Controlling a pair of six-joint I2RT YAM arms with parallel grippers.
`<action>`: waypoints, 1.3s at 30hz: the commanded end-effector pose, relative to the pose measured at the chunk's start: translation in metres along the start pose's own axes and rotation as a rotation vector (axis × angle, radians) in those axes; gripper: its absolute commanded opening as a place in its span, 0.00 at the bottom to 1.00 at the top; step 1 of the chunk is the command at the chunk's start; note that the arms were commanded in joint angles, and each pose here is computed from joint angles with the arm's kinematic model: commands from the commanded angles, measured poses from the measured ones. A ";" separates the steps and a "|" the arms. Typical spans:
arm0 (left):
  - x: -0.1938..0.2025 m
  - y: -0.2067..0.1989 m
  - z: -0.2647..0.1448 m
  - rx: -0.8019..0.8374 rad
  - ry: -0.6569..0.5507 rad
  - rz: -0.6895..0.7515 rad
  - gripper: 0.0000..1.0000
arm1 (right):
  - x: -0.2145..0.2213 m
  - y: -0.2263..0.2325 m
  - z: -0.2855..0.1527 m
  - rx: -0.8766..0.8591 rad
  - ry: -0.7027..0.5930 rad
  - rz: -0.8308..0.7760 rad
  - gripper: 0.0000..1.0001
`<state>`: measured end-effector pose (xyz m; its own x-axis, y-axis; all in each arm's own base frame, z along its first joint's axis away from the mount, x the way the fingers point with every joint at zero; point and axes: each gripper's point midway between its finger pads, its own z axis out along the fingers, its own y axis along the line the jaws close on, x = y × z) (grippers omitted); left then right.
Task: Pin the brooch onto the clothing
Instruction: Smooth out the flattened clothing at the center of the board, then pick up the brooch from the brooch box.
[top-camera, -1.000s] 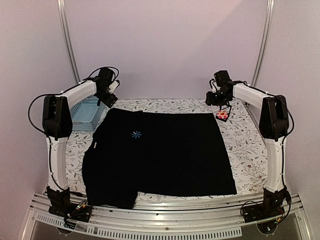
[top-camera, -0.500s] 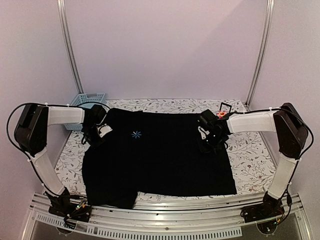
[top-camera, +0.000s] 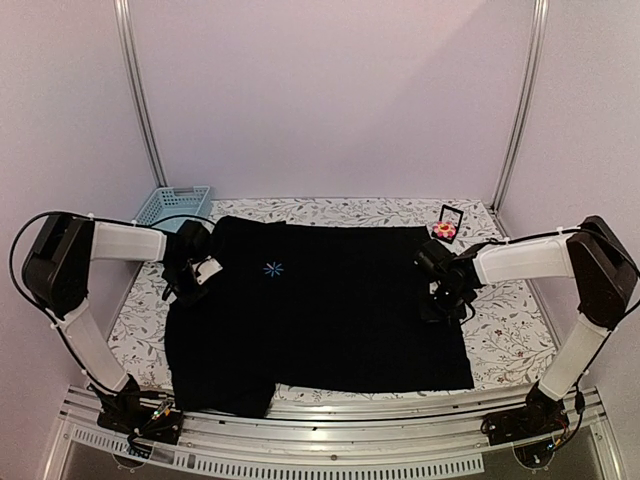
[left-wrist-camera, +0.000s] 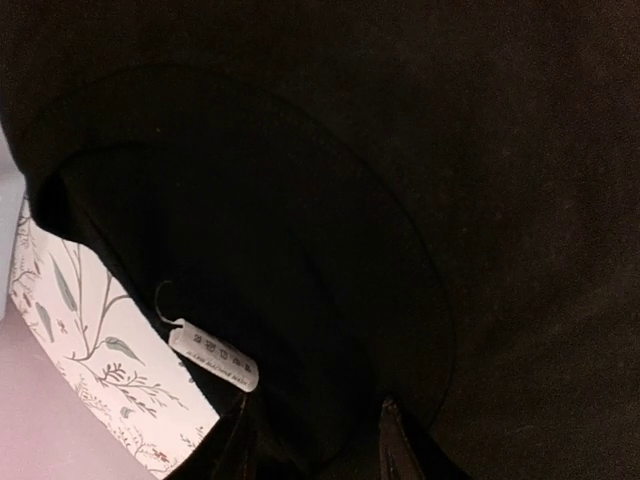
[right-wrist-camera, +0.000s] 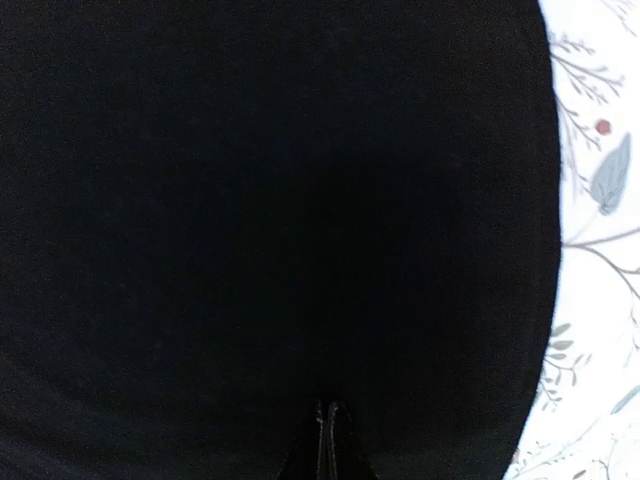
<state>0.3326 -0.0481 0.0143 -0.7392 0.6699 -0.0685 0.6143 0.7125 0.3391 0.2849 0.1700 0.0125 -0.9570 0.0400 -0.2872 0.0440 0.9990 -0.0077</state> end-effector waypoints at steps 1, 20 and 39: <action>-0.005 -0.010 -0.009 0.055 -0.047 0.005 0.44 | 0.019 -0.042 -0.005 0.118 0.059 0.045 0.00; -0.037 0.013 -0.084 0.077 -0.202 -0.037 0.85 | -0.289 -0.078 -0.049 0.080 -0.481 0.047 0.62; -0.035 0.002 -0.065 0.119 -0.165 -0.031 0.85 | -0.328 -0.078 0.077 0.203 -0.390 -0.193 0.63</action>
<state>0.3485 -0.0814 0.0870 -0.7021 0.6655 -0.2534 0.6175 0.7462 0.2487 0.6161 0.0863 0.0558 -0.7549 -0.1465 -0.6393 -0.0156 0.9785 -0.2058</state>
